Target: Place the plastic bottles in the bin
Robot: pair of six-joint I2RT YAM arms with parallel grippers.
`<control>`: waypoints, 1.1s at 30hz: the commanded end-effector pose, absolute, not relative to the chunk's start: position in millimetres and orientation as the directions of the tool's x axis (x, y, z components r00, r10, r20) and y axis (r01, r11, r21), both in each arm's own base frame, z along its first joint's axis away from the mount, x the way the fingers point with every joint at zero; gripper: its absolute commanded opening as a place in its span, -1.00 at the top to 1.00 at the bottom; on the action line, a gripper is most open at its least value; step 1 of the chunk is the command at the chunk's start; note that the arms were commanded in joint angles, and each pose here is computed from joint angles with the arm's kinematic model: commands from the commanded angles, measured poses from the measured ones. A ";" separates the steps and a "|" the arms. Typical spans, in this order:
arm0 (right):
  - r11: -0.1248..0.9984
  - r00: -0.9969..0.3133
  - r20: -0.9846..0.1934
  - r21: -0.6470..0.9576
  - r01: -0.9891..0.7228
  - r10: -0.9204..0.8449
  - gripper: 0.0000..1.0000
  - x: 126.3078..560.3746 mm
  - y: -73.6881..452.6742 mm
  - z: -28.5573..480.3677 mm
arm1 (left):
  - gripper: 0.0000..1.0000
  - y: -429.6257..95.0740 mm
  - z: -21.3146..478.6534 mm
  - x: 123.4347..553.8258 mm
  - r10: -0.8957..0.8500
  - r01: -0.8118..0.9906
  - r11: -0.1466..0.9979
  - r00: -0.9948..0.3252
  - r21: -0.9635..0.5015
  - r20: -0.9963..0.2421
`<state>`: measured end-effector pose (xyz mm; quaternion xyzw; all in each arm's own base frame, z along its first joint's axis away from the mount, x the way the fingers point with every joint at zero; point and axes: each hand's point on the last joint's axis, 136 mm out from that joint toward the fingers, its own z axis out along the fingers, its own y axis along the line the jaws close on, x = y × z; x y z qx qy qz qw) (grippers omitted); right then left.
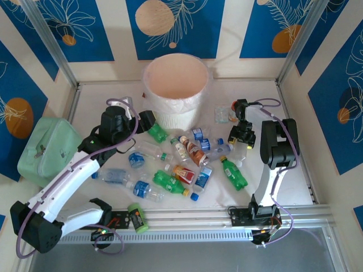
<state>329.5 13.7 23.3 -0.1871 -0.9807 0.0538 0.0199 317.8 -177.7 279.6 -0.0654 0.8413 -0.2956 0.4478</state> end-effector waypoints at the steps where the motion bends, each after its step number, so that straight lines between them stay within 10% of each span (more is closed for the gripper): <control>1: 0.928 -0.933 0.015 -0.102 0.357 0.360 -0.29 325.2 17.2 34.0 | -0.54 -182.2 286.7 314.0 -0.398 0.178 0.789 -0.582 -0.588 -0.709; 15: 0.935 -0.934 -0.161 -0.105 0.339 0.320 -0.09 319.6 28.0 128.1 | -0.54 -174.2 282.9 315.9 -0.429 0.127 0.797 -0.570 -0.591 -0.701; 33: 0.793 -0.785 -0.534 0.602 -0.093 0.313 -0.09 390.9 189.0 411.5 | -0.56 -175.4 274.7 314.5 -0.432 0.108 0.793 -0.594 -0.599 -0.679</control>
